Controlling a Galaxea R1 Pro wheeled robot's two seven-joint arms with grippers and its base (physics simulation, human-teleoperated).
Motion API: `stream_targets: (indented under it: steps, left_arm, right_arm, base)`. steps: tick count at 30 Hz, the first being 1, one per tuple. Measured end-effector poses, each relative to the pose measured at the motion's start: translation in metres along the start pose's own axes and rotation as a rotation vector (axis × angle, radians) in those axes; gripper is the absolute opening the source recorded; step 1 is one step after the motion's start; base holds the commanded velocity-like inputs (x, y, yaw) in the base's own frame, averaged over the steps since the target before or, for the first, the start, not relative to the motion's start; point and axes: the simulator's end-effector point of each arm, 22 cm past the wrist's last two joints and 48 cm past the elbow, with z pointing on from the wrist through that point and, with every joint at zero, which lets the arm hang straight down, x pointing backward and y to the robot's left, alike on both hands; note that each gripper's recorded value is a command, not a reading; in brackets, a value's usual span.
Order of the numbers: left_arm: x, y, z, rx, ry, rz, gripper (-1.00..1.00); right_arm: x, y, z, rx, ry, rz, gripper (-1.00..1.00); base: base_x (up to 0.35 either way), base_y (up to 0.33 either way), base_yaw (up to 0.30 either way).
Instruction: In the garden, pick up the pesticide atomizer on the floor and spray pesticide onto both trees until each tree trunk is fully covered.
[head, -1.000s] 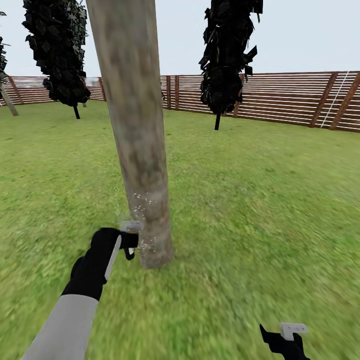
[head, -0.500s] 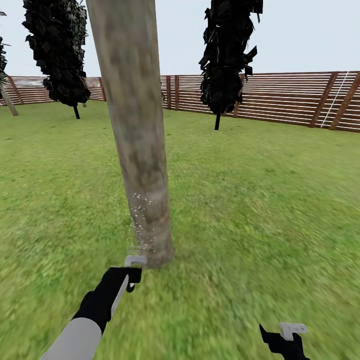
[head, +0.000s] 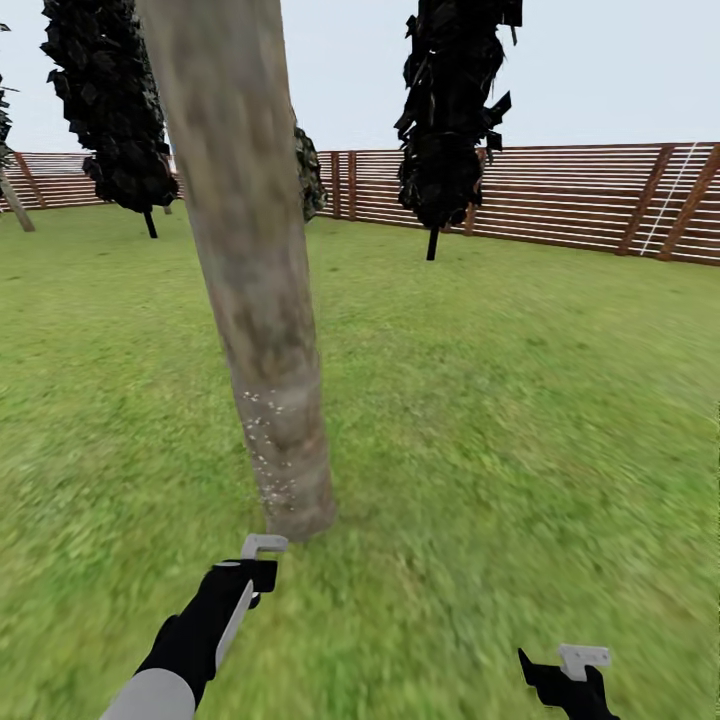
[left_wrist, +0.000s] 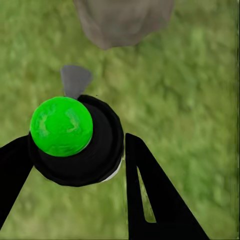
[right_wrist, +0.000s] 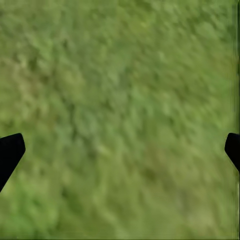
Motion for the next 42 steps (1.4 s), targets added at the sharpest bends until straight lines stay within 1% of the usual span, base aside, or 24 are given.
stream_targets:
  steps: [3, 14, 33, 39, 41, 42]
  left_arm:
    - [0.000, -0.001, 0.000, 0.001, 0.000, 0.000, -1.00]
    - [0.001, -0.002, 0.000, 0.004, 0.003, -0.003, -1.00]
    - [0.003, -0.004, 0.000, 0.007, 0.006, -0.006, -1.00]
    - [0.003, -0.003, 0.000, 0.006, 0.006, -0.006, -1.00]
    - [0.006, 0.010, 0.002, -0.010, 0.014, -0.058, -1.00]
    - [0.007, 0.014, 0.002, -0.013, 0.016, -0.075, -1.00]
  right_arm:
    - [0.000, 0.000, 0.000, 0.000, 0.000, 0.000, 1.00]
    - [0.001, 0.001, 0.000, -0.001, 0.001, -0.001, 1.00]
    - [0.000, -0.001, 0.000, 0.002, 0.000, -0.001, 1.00]
    - [0.000, -0.001, 0.000, 0.001, 0.000, -0.002, 1.00]
    - [0.000, -0.001, 0.000, 0.001, 0.000, -0.002, 1.00]
    - [0.000, -0.001, 0.000, 0.001, 0.000, -0.002, 1.00]
  base:
    - [0.119, -0.259, 0.151]
    - [0.137, -0.259, 0.262]
    - [0.161, -0.259, 0.010]
    - [0.156, -0.259, 0.224]
    - [0.063, -0.266, 0.276]
    - [0.022, -0.271, 0.277]
